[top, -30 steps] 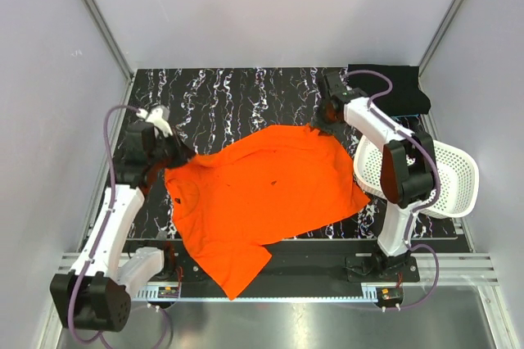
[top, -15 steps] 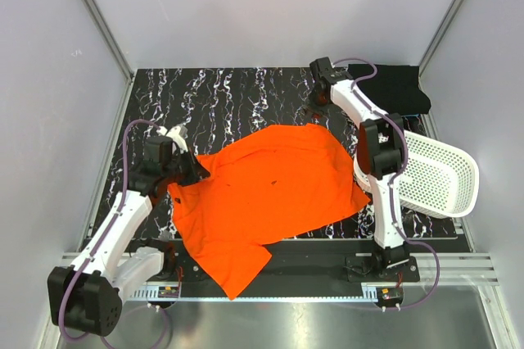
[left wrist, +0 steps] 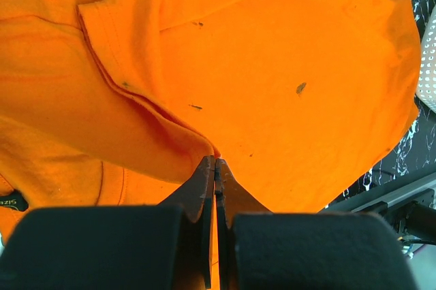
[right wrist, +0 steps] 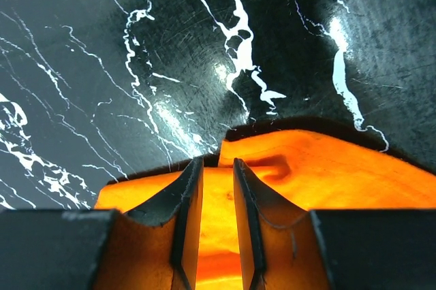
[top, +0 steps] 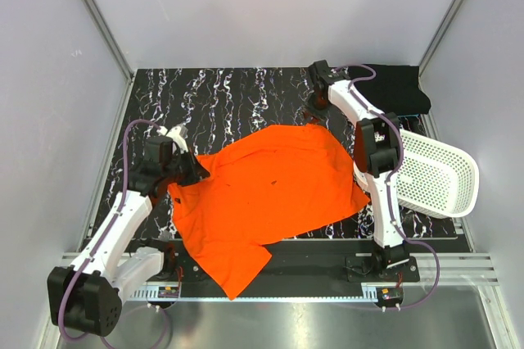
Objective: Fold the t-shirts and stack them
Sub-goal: Flatten the tshirt out
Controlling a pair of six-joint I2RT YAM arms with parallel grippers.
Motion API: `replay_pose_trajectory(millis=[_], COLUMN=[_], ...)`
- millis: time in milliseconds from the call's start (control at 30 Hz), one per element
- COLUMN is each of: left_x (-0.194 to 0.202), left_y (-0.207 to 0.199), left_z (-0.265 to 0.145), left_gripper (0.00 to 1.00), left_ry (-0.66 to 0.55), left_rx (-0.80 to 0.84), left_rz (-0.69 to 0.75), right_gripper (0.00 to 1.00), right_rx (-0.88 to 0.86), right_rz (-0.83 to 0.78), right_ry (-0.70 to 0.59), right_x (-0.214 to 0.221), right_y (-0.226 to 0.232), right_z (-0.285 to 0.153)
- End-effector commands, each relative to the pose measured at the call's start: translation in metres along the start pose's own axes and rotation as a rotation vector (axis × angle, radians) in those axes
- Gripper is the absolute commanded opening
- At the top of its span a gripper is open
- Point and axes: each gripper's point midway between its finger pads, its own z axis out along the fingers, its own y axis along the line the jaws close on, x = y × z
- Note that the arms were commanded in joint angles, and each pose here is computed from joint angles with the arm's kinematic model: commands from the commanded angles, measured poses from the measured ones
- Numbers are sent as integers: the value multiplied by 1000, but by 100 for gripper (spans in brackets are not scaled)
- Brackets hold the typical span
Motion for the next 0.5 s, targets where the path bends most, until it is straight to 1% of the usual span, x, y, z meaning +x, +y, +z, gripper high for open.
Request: replay_pose_trajectory(millis=[0,200,467], left_x=[-21,-22,-23], left_y=[-11,-9,-8], left_z=[-7,-7,-7], left_gripper=[0,0,0], left_ry=[-84,-91,-95], left_rx=[30,18,11], left_rz=[44,45,51], right_gripper=[31,31,32], right_rx=[-7,6,75], right_rz=[20,32,25], right_ry=[20,43,55], right_x=[5,11,18], right_y=[7,3,-13], right_z=[5,14,32])
